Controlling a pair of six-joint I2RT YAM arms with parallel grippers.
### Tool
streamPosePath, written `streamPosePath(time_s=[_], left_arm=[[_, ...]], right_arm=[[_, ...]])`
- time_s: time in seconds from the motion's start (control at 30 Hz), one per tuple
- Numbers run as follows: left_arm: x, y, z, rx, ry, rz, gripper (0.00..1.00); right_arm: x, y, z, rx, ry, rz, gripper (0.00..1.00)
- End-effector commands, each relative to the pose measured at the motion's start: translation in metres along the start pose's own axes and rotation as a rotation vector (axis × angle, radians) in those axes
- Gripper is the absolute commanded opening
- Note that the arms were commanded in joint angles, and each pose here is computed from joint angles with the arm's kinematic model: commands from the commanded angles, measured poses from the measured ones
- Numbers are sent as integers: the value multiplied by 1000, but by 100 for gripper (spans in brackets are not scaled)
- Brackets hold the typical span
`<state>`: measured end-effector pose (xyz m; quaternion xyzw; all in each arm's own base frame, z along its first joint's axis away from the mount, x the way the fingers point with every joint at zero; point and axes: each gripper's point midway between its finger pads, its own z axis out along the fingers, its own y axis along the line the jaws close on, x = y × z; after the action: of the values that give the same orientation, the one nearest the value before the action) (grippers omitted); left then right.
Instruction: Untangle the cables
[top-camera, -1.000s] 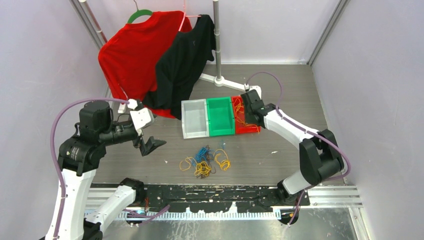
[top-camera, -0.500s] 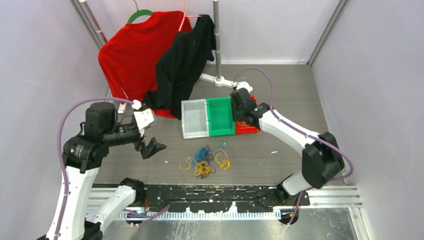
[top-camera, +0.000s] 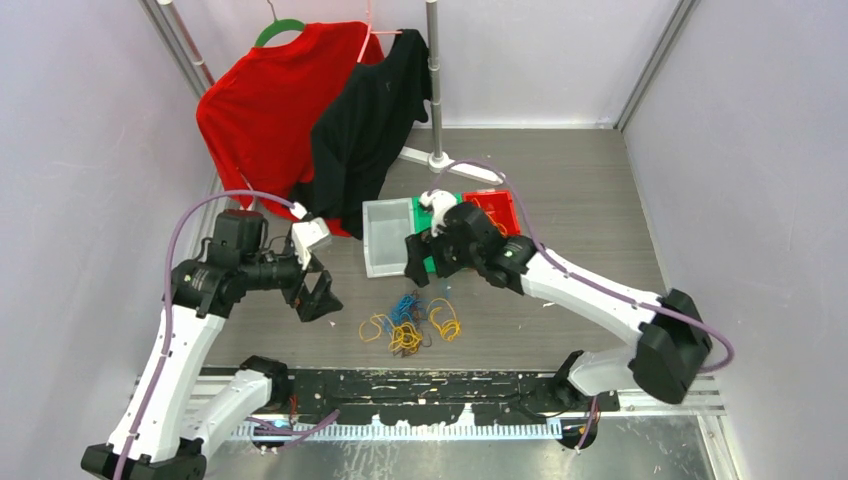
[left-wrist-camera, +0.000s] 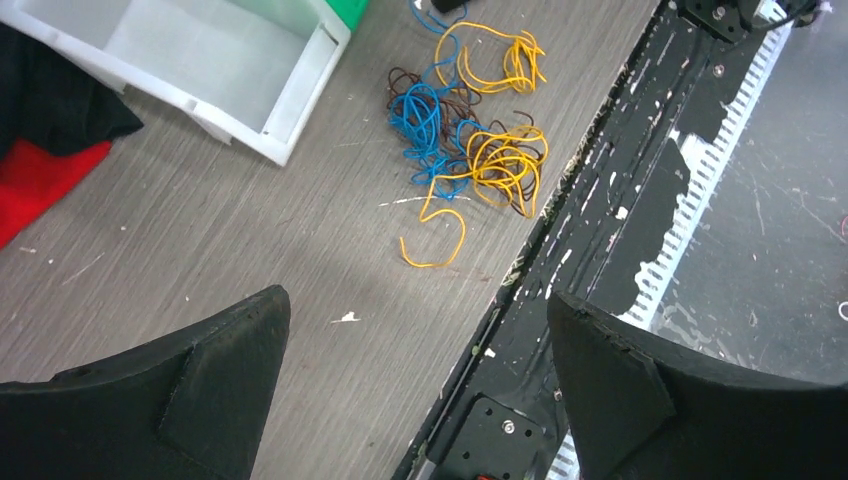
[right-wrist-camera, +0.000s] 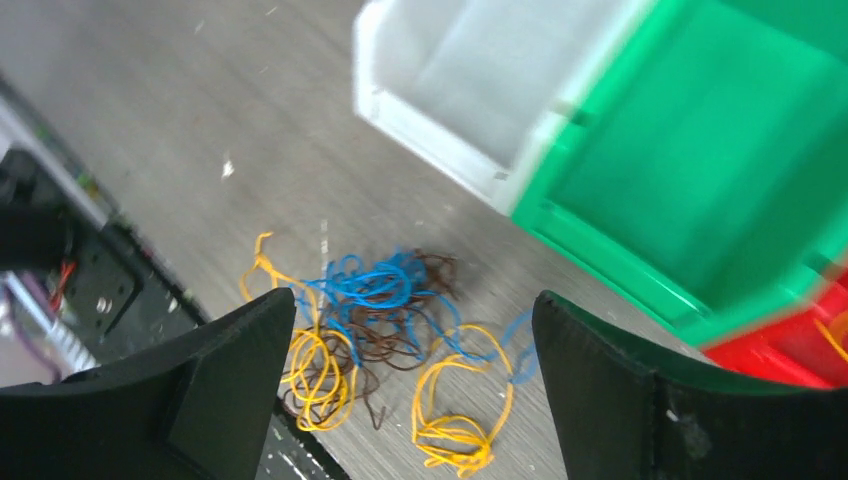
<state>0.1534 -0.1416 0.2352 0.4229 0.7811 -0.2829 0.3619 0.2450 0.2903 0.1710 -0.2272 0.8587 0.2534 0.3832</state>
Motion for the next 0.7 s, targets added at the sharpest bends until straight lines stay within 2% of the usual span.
streamPosePath(time_s=[0.0,0.13,0.33,0.53,0.67], left_arm=[[-19,7,-8,-67,-96,9,99],[-19,19,-12,-142,-121,-12,98],[-24,57,-25,-353,-143,-41,96],[-32,44,-28,-286,-167,-87,96],[-33,41,-31,-284,-173,-69,96]], right_arm=[[2,62,17,-346,99,-176,85],[35,85,31,-462,267,-299,69],[70,104,55,-516,394,-421,69],[90,113,73,-534,462,-463,66],[92,109,85,-508,452,-473,54]])
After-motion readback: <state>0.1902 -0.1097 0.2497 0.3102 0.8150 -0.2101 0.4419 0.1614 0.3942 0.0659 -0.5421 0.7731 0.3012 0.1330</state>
